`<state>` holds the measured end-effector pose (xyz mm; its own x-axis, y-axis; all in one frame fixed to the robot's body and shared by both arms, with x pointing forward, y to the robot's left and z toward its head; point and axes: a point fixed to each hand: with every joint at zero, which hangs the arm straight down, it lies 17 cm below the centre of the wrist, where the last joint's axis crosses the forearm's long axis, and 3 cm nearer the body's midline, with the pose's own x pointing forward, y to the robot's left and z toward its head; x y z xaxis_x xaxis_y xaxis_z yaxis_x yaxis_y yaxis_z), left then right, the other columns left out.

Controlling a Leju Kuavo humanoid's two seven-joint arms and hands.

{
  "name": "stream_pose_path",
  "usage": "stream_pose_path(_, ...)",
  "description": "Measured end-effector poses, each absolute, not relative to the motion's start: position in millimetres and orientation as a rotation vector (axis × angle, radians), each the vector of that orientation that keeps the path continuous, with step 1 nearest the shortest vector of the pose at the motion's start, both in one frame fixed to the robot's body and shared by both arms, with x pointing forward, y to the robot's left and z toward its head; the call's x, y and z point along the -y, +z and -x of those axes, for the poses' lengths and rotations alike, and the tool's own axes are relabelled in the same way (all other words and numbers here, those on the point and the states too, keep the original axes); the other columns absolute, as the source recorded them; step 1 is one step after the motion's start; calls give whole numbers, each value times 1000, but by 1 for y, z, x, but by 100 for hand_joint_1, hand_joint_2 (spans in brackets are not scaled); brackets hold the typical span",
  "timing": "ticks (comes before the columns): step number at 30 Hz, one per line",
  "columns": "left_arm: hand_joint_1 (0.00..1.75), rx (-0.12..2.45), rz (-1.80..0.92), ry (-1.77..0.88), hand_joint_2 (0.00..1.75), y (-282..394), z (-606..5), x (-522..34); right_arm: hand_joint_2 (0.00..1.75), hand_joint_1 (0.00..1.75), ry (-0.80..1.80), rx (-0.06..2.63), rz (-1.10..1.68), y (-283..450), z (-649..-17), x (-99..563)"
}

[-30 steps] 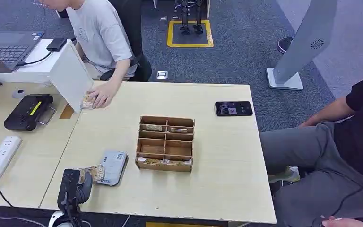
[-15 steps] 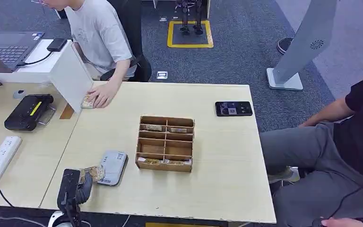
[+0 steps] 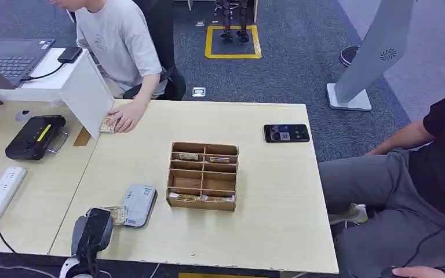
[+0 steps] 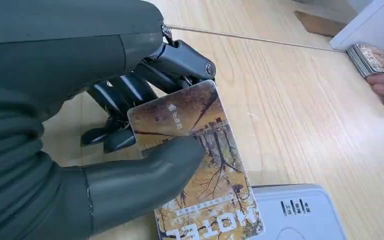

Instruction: Pass the card to the sensor for recognition and then transmit it.

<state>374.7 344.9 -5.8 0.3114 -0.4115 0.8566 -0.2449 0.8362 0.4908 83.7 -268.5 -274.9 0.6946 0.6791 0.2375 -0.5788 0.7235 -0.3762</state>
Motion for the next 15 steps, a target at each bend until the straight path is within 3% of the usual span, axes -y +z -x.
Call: stream_pose_path(15, 175, 1268, -617, -129, 175, -7, -373, -346, 175, 0, 712, 375, 280, -275, -83, 268)
